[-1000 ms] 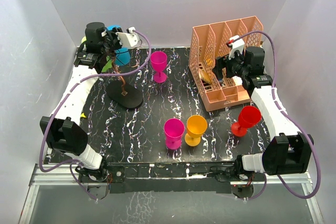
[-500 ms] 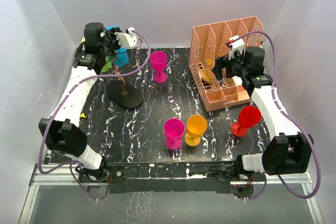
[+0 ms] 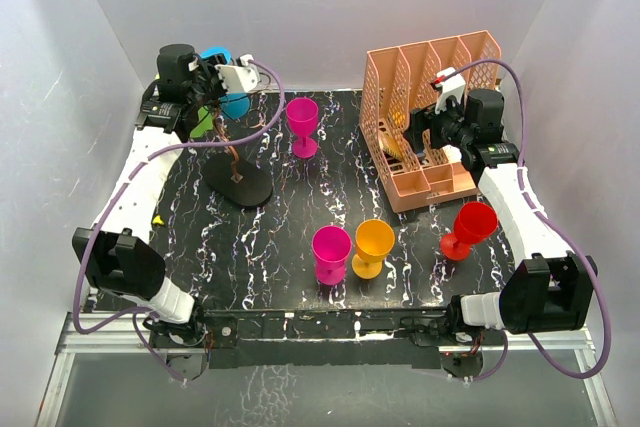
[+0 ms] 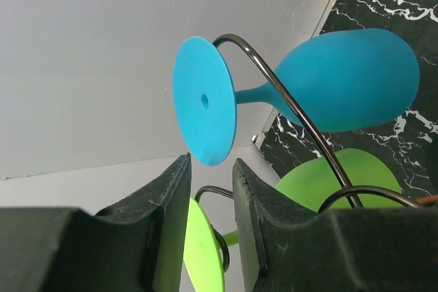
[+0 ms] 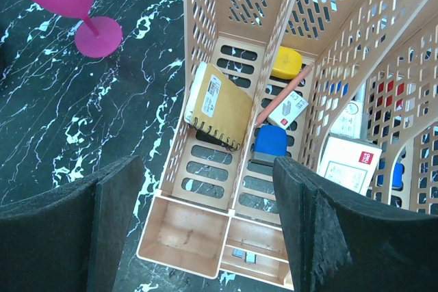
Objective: Place the wine glass upside down on the wine glass rack
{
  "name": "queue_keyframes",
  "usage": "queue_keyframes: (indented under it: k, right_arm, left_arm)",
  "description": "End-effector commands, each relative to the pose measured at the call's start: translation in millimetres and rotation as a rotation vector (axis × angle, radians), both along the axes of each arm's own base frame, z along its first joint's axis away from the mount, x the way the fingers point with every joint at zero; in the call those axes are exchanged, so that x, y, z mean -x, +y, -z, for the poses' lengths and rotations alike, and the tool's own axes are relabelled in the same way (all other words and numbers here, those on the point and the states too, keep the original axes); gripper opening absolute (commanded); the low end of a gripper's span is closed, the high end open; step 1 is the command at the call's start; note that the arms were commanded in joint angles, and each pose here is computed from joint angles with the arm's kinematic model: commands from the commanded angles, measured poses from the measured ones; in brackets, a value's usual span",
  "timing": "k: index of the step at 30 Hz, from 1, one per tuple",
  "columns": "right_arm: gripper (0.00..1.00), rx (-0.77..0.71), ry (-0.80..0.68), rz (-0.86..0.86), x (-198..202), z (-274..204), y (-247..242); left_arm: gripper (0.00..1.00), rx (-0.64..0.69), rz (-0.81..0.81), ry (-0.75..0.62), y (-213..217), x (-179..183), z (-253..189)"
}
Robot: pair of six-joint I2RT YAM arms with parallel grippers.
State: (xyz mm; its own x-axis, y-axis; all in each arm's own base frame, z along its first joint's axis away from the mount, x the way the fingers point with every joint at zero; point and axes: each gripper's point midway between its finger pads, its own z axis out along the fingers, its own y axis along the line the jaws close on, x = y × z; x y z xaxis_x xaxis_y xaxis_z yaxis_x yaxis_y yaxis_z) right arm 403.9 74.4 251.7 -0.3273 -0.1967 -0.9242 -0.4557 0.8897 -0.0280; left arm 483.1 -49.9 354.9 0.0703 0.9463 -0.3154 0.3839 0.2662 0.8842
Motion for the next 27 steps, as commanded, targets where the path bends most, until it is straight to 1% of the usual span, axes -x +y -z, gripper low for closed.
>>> queue_keyframes:
  k: [1,7,10,15,18,21,23,26,27]
  right_arm:
    - [0.83,-0.016,-0.056,-0.004,-6,-15,1]
    - [0.83,-0.012,-0.057,-0.009,-5,-14,1]
    - [0.84,-0.006,-0.059,-0.017,-4,-14,2]
    - [0.87,0.002,-0.068,-0.048,-1,-18,5]
    - [0.88,0.0,-0.081,-0.058,1,-24,6]
    - [0.88,-0.014,-0.091,-0.068,2,-33,10]
    - [0.88,-0.02,-0.101,-0.08,3,-39,15]
    - [0.88,-0.025,-0.131,-0.102,2,-53,27]
    - [0.87,-0.027,-0.136,-0.11,1,-56,32]
  left_arm:
    - [0.3,0.016,0.0,-0.064,7,17,-36]
    - [0.31,0.027,-0.002,-0.084,11,24,-46]
    - [0.33,0.03,-0.007,-0.102,13,28,-53]
    - [0.39,0.046,-0.035,-0.175,19,34,-70]
    - [0.4,0.061,-0.067,-0.228,24,37,-83]
    - [0.41,0.12,-0.098,-0.282,28,41,-101]
    - [0.41,0.187,-0.114,-0.311,28,43,-113]
    - [0.42,0.317,-0.144,-0.348,29,48,-131]
    - [0.45,0.381,-0.153,-0.371,30,57,-144]
